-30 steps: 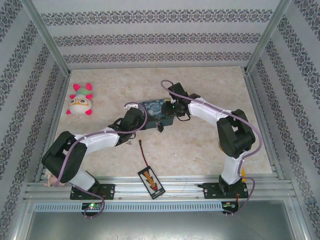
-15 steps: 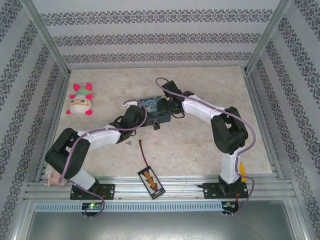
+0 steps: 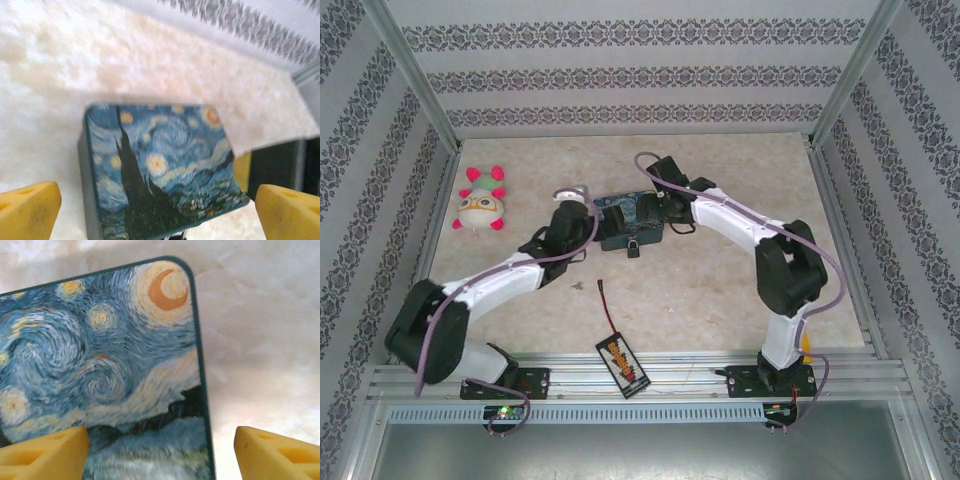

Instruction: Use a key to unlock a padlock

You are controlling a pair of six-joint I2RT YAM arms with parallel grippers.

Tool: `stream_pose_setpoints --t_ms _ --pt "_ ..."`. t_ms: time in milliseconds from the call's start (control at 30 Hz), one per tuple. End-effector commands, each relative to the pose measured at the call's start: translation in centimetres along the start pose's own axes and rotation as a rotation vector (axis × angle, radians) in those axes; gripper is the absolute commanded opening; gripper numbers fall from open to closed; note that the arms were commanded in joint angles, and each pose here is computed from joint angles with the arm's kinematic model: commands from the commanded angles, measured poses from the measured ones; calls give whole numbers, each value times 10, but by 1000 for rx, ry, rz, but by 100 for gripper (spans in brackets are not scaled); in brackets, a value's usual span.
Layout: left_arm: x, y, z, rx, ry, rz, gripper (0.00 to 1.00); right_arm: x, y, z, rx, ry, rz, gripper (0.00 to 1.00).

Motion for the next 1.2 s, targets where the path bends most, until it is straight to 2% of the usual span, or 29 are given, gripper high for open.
stream_pose_setpoints --t_ms 0,100,333,500,667,833,1167 --pt "28 -23 -17 -62 -14 -86 99 -3 -28 5 -34 -58 49 75" --pt "56 -46 -31 -115 -25 -169 99 13 -38 19 -28 -111 32 71" --pt "119 -84 -41 -175 -81 -338 99 87 -36 79 81 -239 -73 64" --pt "152 -87 -37 -167 -188 -398 99 143 -21 123 173 -307 -159 59" --pt "168 -81 -33 -155 -269 -404 99 183 -5 157 264 -378 -236 55" --pt "171 -78 -30 -141 -286 -394 99 192 13 175 324 -403 -249 52" --pt "173 -79 -25 -145 -308 -387 99 194 38 173 339 -442 -200 42"
Point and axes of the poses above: each hand's point on the last joint's axis, 136 mm out from that joint toward the fingers, its own y axis out along the fingers, its own x axis along the line the jaws close on, z = x × y, the point moved 3 cm from there along -y, back along the fingers, and after that the axes turned 2 degrees about -y, right-handed, at the moved point
